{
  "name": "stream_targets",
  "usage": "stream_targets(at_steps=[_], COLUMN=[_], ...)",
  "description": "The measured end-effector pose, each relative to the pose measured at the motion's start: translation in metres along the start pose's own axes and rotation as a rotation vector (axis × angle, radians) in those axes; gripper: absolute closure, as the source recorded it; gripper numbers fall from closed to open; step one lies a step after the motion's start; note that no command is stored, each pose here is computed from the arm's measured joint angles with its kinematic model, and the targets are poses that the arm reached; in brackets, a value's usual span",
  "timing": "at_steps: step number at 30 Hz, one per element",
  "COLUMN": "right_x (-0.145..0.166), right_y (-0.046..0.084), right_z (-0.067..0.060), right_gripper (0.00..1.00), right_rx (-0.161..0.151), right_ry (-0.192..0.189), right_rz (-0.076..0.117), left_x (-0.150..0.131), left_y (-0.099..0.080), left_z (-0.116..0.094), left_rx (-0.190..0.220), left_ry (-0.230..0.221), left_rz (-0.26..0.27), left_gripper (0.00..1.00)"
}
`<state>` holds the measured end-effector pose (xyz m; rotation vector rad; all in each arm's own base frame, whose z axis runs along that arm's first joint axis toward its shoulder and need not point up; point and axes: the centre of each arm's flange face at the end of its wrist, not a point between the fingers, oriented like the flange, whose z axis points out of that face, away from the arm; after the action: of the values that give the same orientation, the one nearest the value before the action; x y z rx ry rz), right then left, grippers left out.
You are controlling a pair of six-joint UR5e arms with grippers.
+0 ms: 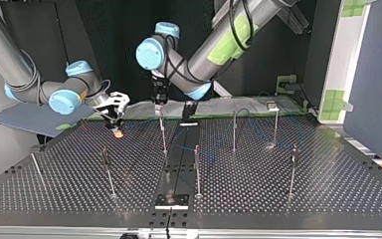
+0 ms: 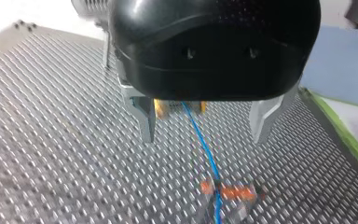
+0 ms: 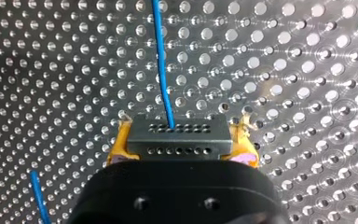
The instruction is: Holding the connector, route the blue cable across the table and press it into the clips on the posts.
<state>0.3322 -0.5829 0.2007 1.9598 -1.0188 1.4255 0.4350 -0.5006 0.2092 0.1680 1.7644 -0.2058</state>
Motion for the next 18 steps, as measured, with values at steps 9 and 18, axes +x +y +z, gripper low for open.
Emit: stream_targets(at_steps=[9,18], right_x=[0.002,0.008], right_y=[0.012,0.027], right_z=[-0.004,-0.01], right_gripper=[1.0,1.0], right_rx=[-0.022,-0.033], right_ry=[-0.005,0.002], right_rz=[0.008,0.025], left_x=[0.004,0.023], left_y=[-0.046,-0.06], left_z=[-0.013,0.001], left_rx=[0.049,0.024], left_ry=[-0.071,-0.042], left_rz=[-0.079,-0.062], left_gripper=[0.0,0.0])
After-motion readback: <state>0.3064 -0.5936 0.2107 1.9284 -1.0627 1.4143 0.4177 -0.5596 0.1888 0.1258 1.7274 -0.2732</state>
